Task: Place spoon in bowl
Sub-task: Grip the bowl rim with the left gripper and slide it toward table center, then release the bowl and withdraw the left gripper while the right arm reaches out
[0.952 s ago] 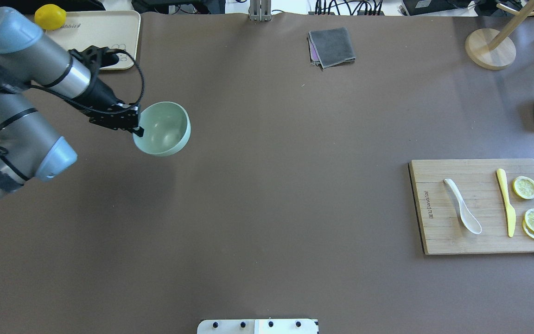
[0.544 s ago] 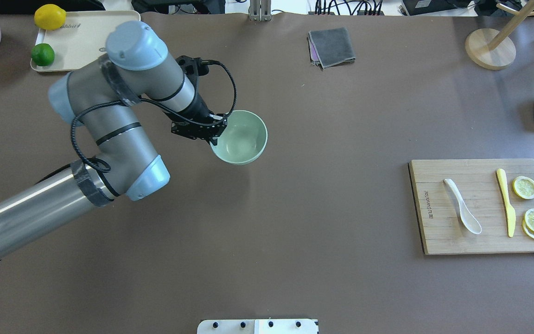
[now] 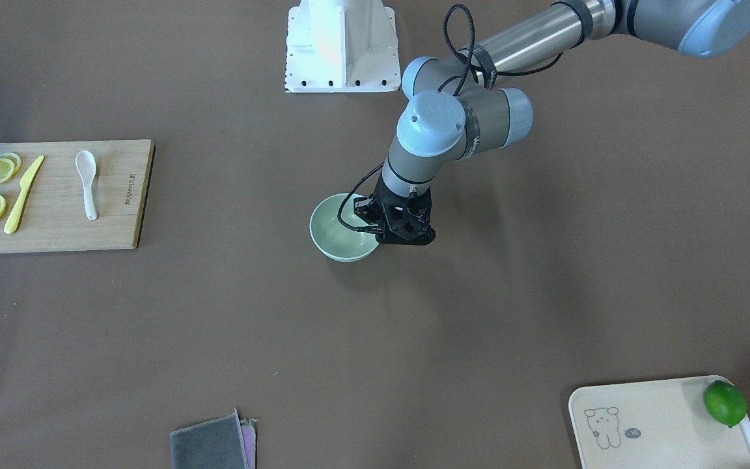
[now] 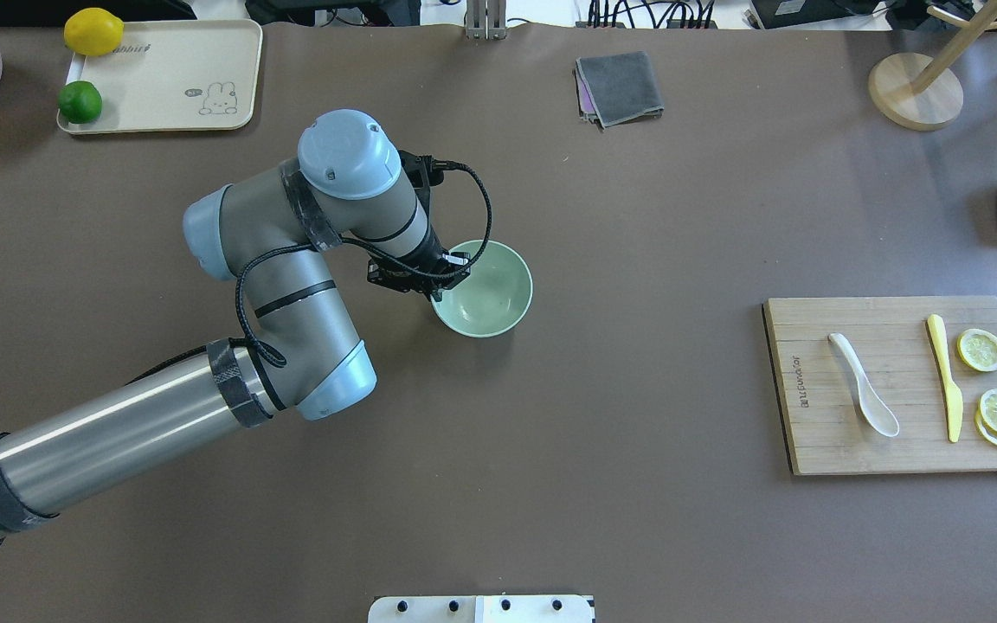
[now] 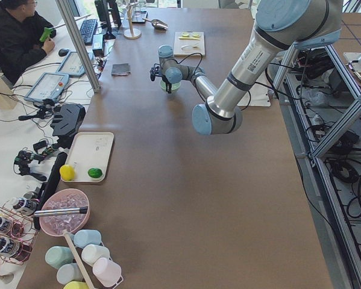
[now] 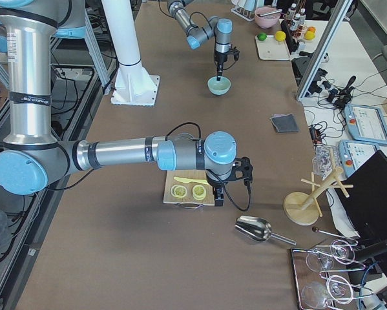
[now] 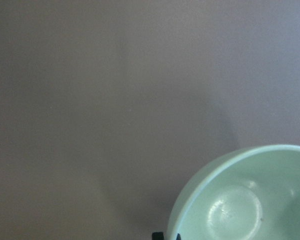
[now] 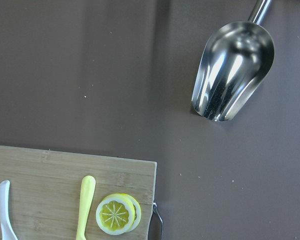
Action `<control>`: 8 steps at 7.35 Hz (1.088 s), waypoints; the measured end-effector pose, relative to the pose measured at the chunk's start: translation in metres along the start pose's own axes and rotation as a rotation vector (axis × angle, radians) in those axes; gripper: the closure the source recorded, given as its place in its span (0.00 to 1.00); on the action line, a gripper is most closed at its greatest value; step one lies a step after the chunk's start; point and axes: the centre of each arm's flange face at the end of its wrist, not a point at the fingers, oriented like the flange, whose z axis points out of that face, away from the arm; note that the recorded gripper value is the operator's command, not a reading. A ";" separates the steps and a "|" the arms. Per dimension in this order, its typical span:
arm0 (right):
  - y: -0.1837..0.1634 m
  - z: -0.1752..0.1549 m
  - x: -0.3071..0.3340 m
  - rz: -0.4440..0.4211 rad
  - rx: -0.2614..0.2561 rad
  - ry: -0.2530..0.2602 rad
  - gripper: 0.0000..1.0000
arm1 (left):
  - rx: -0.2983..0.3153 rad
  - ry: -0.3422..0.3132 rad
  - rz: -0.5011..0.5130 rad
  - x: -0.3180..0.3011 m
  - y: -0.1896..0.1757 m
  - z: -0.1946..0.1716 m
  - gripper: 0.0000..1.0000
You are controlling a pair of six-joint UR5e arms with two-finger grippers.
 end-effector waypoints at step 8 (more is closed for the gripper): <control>-0.020 0.031 -0.139 0.052 -0.007 -0.007 0.00 | 0.134 0.002 0.002 -0.127 -0.075 -0.135 0.02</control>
